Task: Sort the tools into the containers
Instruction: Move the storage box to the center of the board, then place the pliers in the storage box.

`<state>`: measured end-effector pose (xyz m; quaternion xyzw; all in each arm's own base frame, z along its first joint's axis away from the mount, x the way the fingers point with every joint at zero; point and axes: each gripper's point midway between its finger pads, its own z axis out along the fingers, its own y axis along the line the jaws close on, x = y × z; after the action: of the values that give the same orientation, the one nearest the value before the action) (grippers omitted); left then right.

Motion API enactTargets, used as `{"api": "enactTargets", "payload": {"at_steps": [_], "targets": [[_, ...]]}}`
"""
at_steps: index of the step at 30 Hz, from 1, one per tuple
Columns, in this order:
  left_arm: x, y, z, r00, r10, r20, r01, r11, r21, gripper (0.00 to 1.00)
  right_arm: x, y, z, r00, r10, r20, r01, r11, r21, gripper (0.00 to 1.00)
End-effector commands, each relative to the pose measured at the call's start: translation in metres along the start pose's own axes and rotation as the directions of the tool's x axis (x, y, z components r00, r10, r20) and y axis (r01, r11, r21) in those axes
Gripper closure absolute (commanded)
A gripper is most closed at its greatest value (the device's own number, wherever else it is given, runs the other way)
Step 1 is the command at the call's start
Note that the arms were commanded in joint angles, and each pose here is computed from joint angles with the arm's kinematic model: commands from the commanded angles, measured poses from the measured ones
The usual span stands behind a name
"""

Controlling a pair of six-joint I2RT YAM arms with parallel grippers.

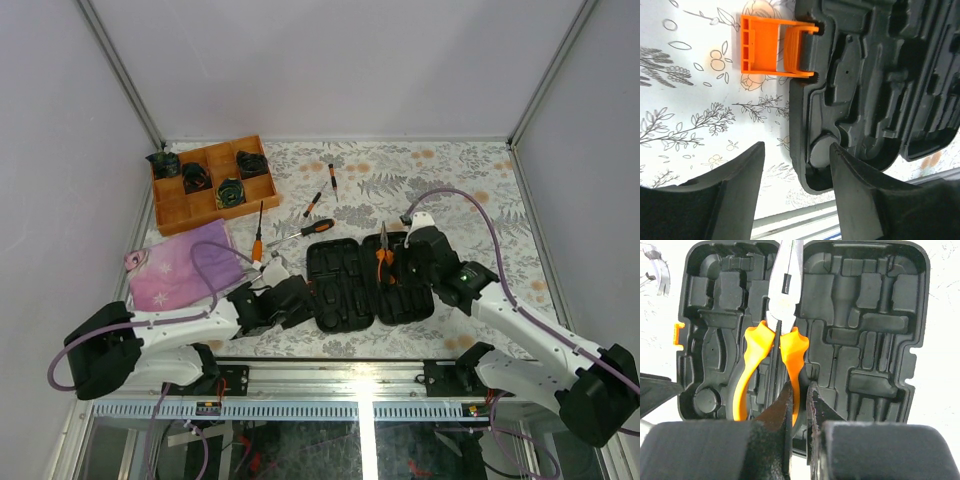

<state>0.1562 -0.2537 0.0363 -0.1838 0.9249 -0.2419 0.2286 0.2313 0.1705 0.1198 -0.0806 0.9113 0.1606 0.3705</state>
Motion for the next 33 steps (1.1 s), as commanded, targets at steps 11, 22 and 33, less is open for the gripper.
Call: {"api": "enactTargets", "payload": {"at_steps": [11,22,33], "targets": [[-0.101,-0.008,-0.033,0.984,0.015,0.178,-0.030,0.996,0.082,0.39,-0.006,0.105,0.019,0.993,-0.110,-0.032,0.103,0.982,-0.160,1.00],[-0.091,-0.005,-0.017,0.992,0.054,0.112,-0.065,0.993,0.097,0.44,0.019,0.126,0.047,0.979,-0.129,-0.155,0.105,0.982,-0.156,1.00],[-0.080,0.006,-0.002,0.997,-0.004,0.077,-0.002,0.998,0.070,0.44,0.040,0.127,0.069,0.964,-0.099,-0.245,0.072,0.990,-0.120,1.00]]}}
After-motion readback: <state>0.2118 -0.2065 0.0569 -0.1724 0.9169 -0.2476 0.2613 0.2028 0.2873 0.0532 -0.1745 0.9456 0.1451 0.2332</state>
